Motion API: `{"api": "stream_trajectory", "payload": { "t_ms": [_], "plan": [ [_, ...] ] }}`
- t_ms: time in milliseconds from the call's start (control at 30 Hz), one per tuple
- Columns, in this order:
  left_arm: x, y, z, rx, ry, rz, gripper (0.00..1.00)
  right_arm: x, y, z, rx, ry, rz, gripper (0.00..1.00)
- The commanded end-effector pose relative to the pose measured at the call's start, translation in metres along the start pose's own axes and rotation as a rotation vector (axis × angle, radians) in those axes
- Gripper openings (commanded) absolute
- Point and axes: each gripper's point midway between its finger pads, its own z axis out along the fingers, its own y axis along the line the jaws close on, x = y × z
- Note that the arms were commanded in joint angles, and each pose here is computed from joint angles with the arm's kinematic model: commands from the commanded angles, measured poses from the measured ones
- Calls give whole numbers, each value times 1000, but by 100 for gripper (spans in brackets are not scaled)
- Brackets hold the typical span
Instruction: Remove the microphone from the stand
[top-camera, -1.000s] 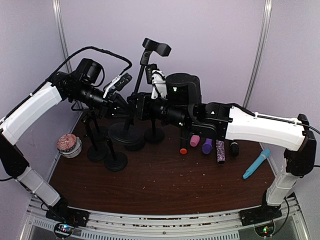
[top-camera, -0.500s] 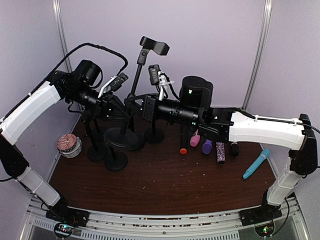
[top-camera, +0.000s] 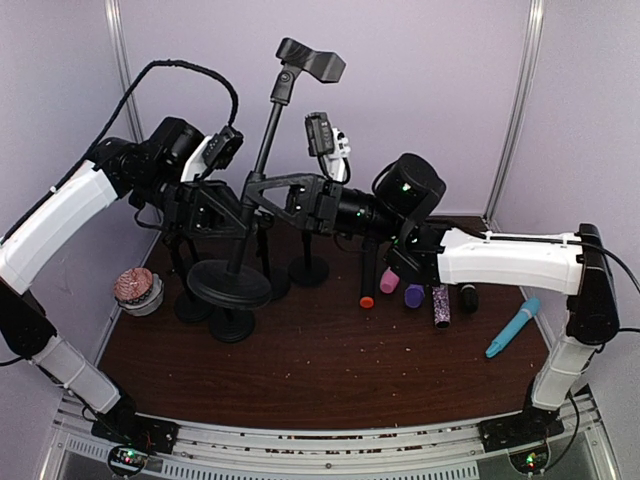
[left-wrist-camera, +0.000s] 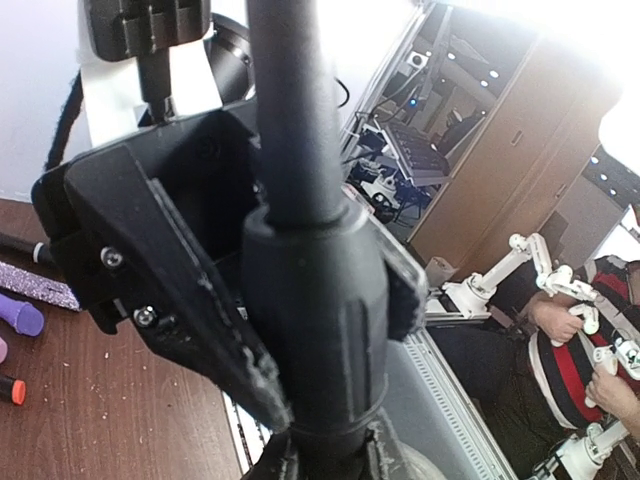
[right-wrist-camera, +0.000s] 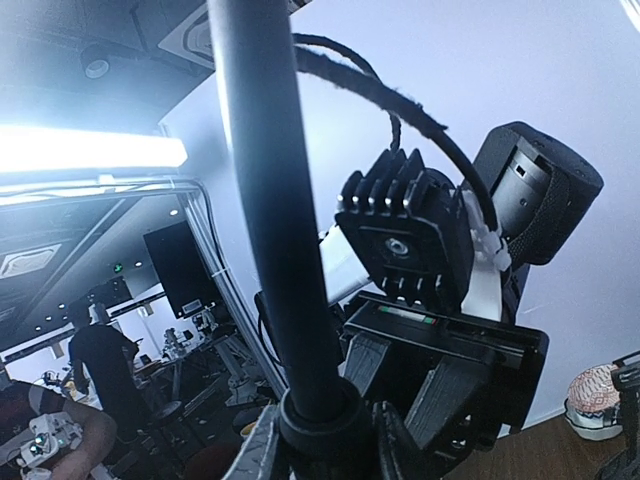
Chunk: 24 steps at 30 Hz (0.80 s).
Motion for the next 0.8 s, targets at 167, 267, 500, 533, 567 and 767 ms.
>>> {"api": "stream_trajectory", "payload": {
  "t_ms": [167, 267, 500, 533, 567, 767],
  "plan": [
    [-13, 25, -14, -173, 26, 203, 0, -24, -21, -31, 353, -11, -85, 76],
    [-14, 42, -19, -265, 48, 210, 0, -22, -53, -53, 579, -36, -74, 79],
    [-15, 62, -24, -343, 60, 200, 0, -7, -62, -46, 753, 28, -127, 66],
    [-14, 63, -24, -345, 62, 197, 0, -6, -63, -43, 769, 37, -134, 62],
    [-14, 63, -24, -347, 63, 199, 0, -6, -64, -40, 784, 38, -137, 59],
    [-14, 67, -27, -379, 74, 208, 0, -7, -66, -26, 800, 17, -153, 50]
  ]
}}
